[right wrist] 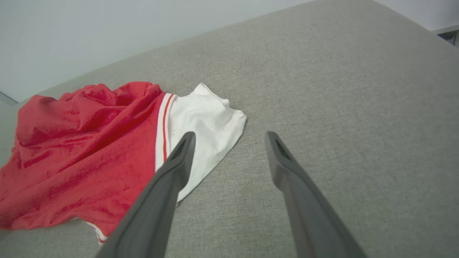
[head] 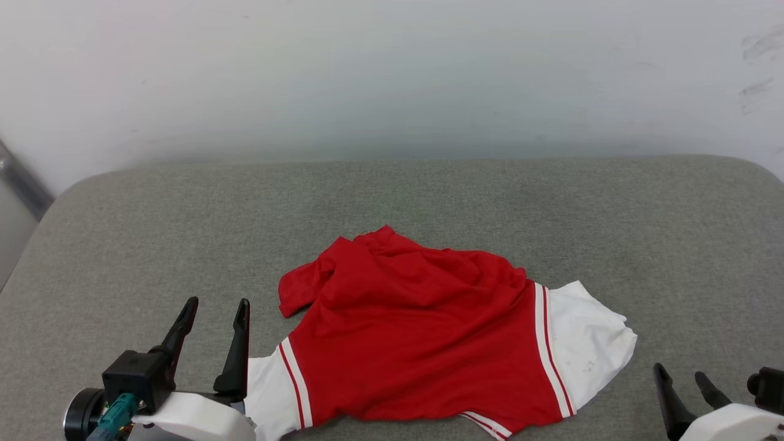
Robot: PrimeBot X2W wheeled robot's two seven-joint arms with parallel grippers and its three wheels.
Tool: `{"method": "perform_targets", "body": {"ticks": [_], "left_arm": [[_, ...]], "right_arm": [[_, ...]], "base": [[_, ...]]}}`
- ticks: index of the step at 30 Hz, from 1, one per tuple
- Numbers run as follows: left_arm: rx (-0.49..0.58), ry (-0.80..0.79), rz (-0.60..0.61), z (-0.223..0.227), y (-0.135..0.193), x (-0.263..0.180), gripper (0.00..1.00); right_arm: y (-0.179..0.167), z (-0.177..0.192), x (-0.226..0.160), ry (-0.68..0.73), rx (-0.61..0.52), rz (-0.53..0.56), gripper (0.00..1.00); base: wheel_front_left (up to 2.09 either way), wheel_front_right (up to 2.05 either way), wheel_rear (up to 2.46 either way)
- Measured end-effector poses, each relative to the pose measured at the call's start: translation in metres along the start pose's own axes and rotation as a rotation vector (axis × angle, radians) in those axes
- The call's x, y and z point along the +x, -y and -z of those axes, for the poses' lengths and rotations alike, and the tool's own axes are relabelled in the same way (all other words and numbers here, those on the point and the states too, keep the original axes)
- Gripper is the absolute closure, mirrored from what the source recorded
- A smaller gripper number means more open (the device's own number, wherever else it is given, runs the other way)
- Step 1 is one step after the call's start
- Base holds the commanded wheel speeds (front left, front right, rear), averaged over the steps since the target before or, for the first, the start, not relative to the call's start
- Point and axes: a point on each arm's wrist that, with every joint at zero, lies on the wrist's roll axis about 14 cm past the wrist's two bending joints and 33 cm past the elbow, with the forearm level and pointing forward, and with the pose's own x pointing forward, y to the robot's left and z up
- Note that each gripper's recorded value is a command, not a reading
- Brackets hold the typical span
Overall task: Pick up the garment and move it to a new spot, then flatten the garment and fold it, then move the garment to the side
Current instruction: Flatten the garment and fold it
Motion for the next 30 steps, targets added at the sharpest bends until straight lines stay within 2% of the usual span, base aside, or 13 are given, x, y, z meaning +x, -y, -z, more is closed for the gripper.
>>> {"method": "perform_targets", "body": {"ticks": [6, 11, 16, 25, 26, 27, 28, 30], "left_arm": [[-0.01, 0.056, -0.007, -0.012, 0.004, 0.001, 0.0], [-0.023, 0.055, -0.014, -0.009, 0.001, 0.013, 0.0], [-0.024, 0.018, -0.033, 0.006, -0.008, 0.022, 0.0], [-0.014, -0.059, -0.065, 0.032, -0.025, 0.029, 0.0], [-0.012, -0.066, -0.069, 0.035, -0.026, 0.028, 0.0], [-0.013, -0.069, -0.07, 0.036, -0.027, 0.029, 0.0], [-0.017, -0.073, -0.07, 0.037, -0.028, 0.028, 0.0], [-0.031, -0.099, -0.073, 0.043, -0.029, 0.026, 0.0]], "right_arm": [[0.014, 0.015, 0.025, -0.223, -0.028, 0.016, 0.0], [0.003, 0.018, 0.058, -0.397, -0.093, -0.029, 0.0], [-0.01, 0.037, 0.083, -0.571, -0.151, -0.064, 0.0], [-0.012, 0.08, 0.095, -0.791, -0.173, -0.063, 0.0], [-0.013, 0.081, 0.094, -0.803, -0.171, -0.065, 0.2], [-0.014, 0.082, 0.093, -0.81, -0.174, -0.067, 0.62], [-0.016, 0.082, 0.092, -0.81, -0.165, -0.073, 0.98], [-0.018, 0.081, 0.089, -0.811, -0.166, -0.08, 1.0]], "base": [[0.0, 0.0, 0.0], [0.0, 0.0, 0.0], [0.0, 0.0, 0.0], [0.0, 0.0, 0.0], [0.0, 0.0, 0.0], [0.0, 0.0, 0.0], [0.0, 0.0, 0.0], [0.0, 0.0, 0.0]]}}
